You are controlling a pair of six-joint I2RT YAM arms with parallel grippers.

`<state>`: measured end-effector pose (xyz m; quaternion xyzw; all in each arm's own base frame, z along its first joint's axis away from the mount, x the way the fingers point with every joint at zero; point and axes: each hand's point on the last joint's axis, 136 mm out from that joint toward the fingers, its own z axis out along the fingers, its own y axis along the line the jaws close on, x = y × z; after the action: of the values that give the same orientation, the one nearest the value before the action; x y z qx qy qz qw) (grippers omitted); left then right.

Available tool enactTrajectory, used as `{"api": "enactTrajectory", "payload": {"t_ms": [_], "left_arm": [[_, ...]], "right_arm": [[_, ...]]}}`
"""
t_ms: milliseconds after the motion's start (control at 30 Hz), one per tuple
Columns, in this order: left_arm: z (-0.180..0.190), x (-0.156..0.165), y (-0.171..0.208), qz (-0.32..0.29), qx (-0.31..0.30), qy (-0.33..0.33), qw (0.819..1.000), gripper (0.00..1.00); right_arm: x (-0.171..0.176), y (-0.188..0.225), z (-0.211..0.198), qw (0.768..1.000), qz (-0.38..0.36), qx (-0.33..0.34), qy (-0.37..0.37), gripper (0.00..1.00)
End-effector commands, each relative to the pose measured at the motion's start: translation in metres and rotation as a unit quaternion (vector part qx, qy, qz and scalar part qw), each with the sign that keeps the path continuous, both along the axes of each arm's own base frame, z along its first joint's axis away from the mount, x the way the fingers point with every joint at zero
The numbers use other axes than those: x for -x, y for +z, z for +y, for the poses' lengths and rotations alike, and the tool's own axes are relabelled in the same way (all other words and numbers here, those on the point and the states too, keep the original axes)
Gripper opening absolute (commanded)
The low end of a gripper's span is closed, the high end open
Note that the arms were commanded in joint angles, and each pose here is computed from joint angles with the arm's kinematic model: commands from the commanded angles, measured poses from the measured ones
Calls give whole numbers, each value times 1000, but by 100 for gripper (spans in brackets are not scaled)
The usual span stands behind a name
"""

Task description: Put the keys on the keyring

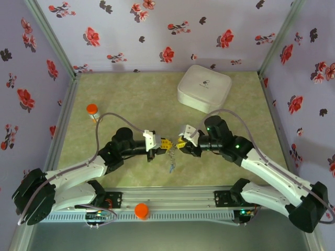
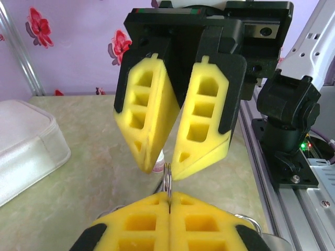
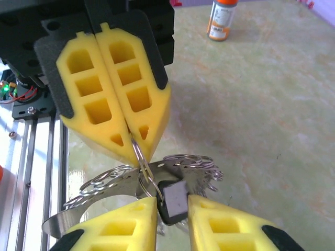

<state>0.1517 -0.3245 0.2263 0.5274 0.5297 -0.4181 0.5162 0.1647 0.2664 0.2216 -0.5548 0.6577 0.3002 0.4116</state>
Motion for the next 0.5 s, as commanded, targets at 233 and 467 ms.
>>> {"api": "enactTrajectory", "payload": {"t_ms": [233,467], "left_arm": [[-8,5,30,-37,43,-32,998,0],[-5,-5,29,-46,43,2,998,23]], "right_arm": [[10,26,20,995,34,-83,46,15],[8,23,15,998,27,-48,40,0]]}}
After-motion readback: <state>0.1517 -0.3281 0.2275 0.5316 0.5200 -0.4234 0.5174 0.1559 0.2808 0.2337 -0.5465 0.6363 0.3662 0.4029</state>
